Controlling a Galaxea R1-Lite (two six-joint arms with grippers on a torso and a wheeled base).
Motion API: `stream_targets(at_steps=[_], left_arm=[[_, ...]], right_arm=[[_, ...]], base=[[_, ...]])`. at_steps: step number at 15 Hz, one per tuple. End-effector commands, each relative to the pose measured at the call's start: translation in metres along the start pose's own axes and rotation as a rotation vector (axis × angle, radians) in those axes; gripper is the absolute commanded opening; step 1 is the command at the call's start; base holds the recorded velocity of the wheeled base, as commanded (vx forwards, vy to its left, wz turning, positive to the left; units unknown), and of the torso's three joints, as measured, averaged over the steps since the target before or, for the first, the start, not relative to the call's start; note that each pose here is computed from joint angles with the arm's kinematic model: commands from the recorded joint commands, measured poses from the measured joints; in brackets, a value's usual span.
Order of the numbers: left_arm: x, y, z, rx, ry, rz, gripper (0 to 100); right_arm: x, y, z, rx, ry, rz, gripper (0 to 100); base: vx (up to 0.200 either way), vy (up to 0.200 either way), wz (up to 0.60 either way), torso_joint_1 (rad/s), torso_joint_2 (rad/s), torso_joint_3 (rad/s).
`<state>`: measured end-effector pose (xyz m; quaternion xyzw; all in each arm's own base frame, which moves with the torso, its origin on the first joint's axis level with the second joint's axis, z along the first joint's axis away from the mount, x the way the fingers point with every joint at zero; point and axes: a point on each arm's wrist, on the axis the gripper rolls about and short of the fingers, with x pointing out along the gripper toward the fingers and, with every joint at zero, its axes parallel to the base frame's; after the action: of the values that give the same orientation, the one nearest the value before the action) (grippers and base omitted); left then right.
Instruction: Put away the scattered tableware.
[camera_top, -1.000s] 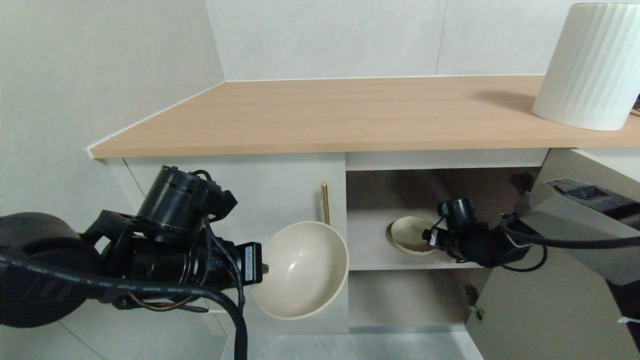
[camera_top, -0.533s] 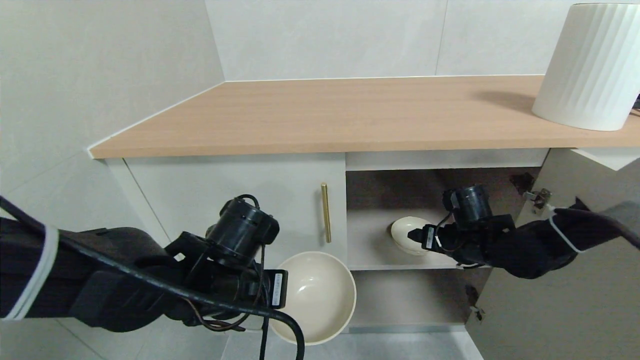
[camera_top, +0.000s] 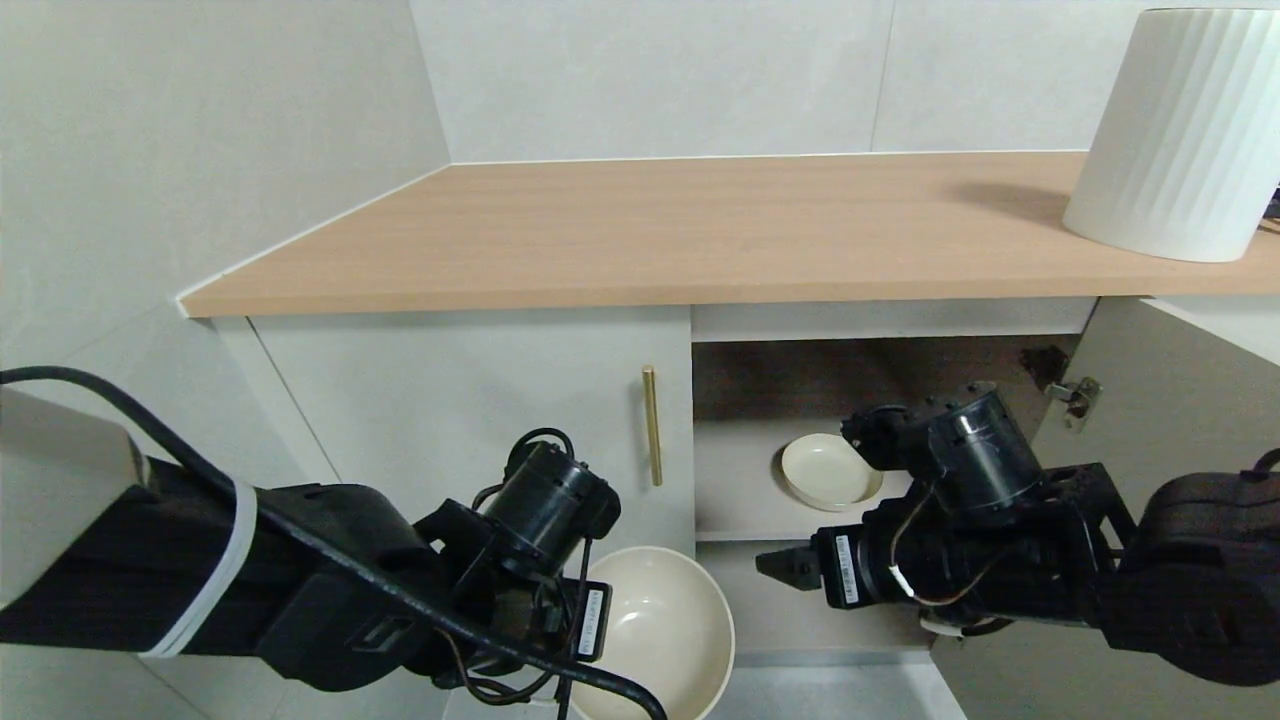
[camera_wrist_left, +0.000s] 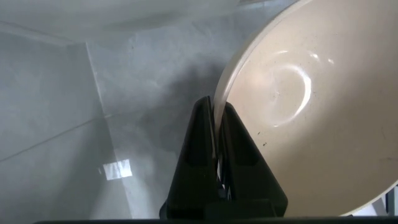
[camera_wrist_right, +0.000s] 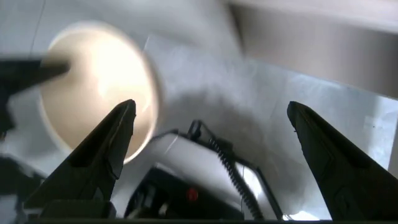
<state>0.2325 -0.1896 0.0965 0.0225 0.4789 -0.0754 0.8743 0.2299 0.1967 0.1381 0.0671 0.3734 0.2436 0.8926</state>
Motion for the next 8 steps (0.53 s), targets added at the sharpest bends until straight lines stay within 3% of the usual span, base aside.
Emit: stream_targets(at_steps=[1, 8], left_arm=[[0.001, -0.005, 0.002, 0.006, -0.003, -0.006, 0], [-0.011, -0.017, 0.0, 0.038, -0.036, -0.04, 0]], right_arm=[[0.002, 0.01, -0.01, -0.03, 0.029, 0.021, 100], [0.039, 0.021, -0.034, -0.074, 0.128, -0.002, 100]], base=[[0.0, 0.0, 0.0, 0.0, 0.0, 0.0], [0.0, 0.0, 0.0, 0.0, 0.0, 0.0]])
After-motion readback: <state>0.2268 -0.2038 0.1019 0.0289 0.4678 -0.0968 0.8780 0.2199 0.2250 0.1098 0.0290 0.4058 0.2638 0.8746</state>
